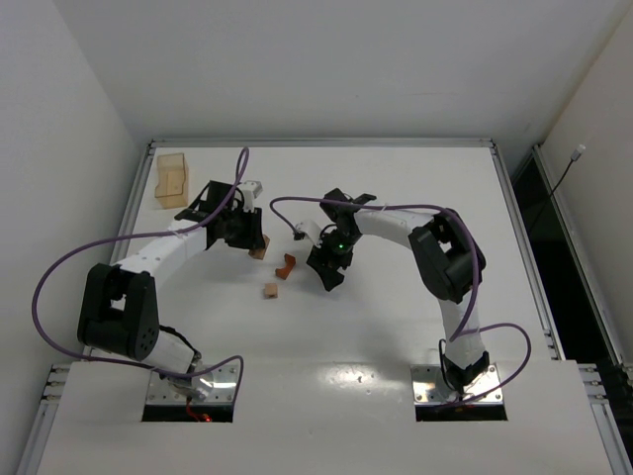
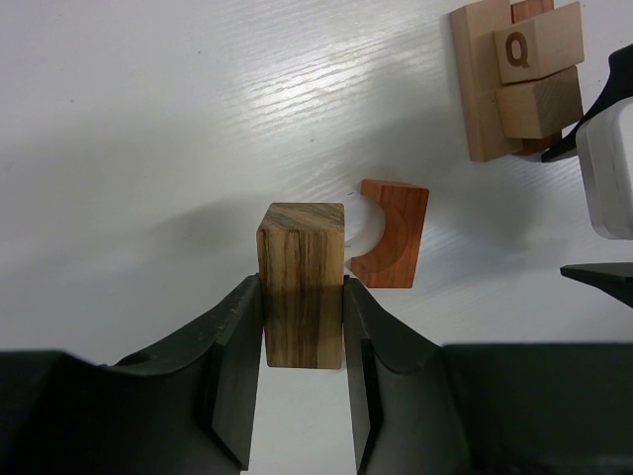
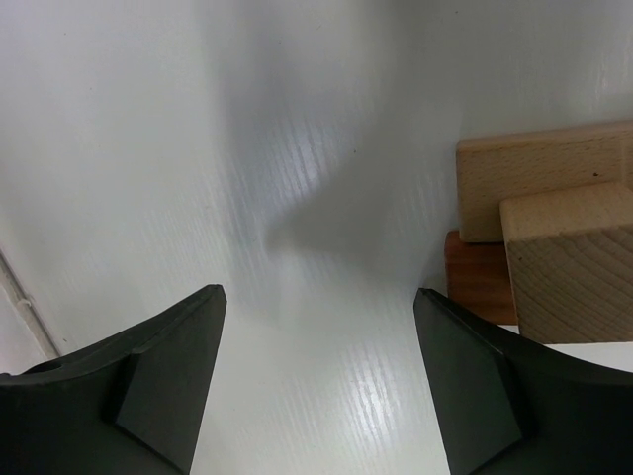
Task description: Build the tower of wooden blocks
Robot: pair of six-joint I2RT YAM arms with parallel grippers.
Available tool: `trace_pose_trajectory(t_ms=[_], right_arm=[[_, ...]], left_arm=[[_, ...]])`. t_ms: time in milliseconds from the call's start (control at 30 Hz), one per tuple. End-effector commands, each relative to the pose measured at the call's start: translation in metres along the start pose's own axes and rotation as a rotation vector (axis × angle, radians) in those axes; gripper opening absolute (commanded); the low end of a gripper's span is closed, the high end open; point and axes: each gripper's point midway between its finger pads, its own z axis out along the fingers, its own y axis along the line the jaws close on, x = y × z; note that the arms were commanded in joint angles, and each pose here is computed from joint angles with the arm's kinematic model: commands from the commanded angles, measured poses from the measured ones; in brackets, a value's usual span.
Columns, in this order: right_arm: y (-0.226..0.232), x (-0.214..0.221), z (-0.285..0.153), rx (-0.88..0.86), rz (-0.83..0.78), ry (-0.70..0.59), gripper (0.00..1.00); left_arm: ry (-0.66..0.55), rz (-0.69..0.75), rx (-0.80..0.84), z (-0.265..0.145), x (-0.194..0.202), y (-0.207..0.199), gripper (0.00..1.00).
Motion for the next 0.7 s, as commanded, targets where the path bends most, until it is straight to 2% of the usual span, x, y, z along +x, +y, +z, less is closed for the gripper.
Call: trace_pose_trajectory(t_ms=[0,300,400,533,667], right_arm=[[-0.011,-0.016,-0.003,0.030,-0.014,-0.044,0.75],[-0.009,-0.017,-0.003,0.022,-0.014,-0.048,0.73],[-0.004,-0.015,-0.003,-0.007,-0.016,-0.046,0.69],[0.014,-0.014,-0.006,-0.066,-0.048,-0.043,0.53],[0.039,-0.011,-0.010,-0.094,-0.081,-0.051,0.46]], left_arm=[[-0.071,0.021,0.022,-0.004,-0.027,-0.003,0.00],[-0.071,0.021,0.022,-0.004,-0.027,-0.003,0.00],[-0.071,0.021,0.022,-0.004,-0.027,-0.003,0.00],[-0.071,0.021,0.022,-0.004,-0.027,-0.003,0.00],[-0.070,0.021,0.031,-0.004,-0.026,-0.005,0.00]])
